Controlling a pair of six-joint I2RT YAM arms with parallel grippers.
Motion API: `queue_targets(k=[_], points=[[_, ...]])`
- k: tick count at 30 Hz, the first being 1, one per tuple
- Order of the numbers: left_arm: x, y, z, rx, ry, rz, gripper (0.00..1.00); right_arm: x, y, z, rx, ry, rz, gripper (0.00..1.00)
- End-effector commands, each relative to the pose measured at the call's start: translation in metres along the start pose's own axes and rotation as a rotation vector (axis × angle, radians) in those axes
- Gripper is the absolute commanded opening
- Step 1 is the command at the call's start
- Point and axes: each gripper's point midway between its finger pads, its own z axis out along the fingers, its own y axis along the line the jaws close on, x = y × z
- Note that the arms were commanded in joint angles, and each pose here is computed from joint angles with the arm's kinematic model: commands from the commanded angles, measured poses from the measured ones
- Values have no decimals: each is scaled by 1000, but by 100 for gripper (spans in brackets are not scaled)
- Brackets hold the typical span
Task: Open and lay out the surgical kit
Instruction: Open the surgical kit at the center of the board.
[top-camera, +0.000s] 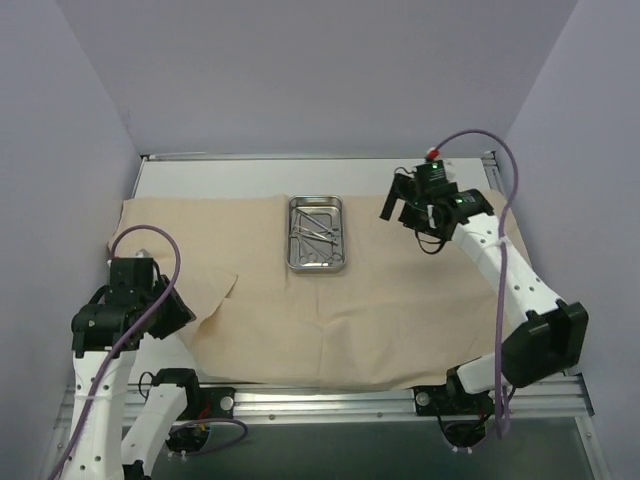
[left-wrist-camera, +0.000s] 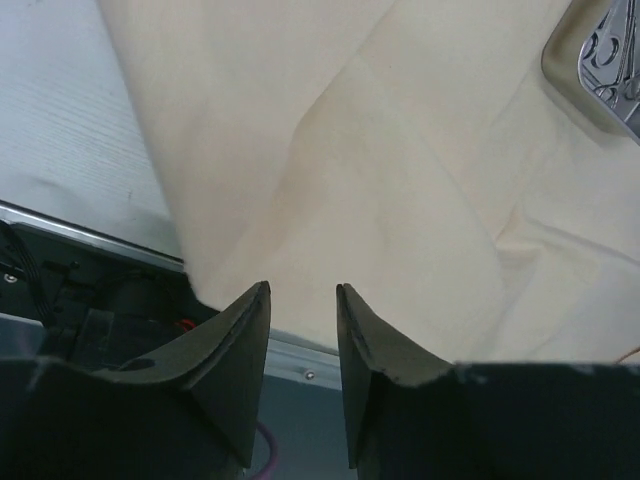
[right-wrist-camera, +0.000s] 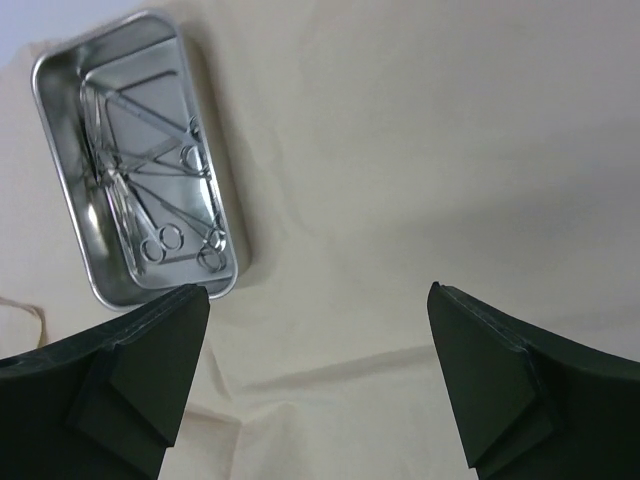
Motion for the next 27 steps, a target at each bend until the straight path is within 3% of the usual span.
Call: queue_targets(k=[1, 3, 7, 9, 15, 19, 21, 23, 27], points=[[49, 24, -22, -128, 268, -10, 43, 7, 52, 5, -91, 8, -135, 98], [54, 16, -26, -112, 339, -20, 58, 9, 62, 4, -134, 25, -145, 99], [17, -9, -36, -93, 289, -28, 68, 14, 61, 1, -180, 45, -153, 100], [-10, -17, -28, -120, 258, 21, 68, 12, 54, 2, -171, 50, -159, 100], [-65, -50, 45, -249, 302, 157, 73, 8, 30, 14, -174, 103, -129, 100], [-66, -74, 96, -367, 386, 310, 76, -10, 4, 15, -143, 88, -106, 100], [-63, -85, 106, -431, 373, 403, 75, -21, -10, 13, -121, 67, -84, 100], [-51, -89, 134, -522, 402, 506, 71, -30, -16, 12, -99, 48, -84, 100], [-53, -85, 147, -583, 391, 542, 67, -33, -15, 12, -115, 41, -73, 100]])
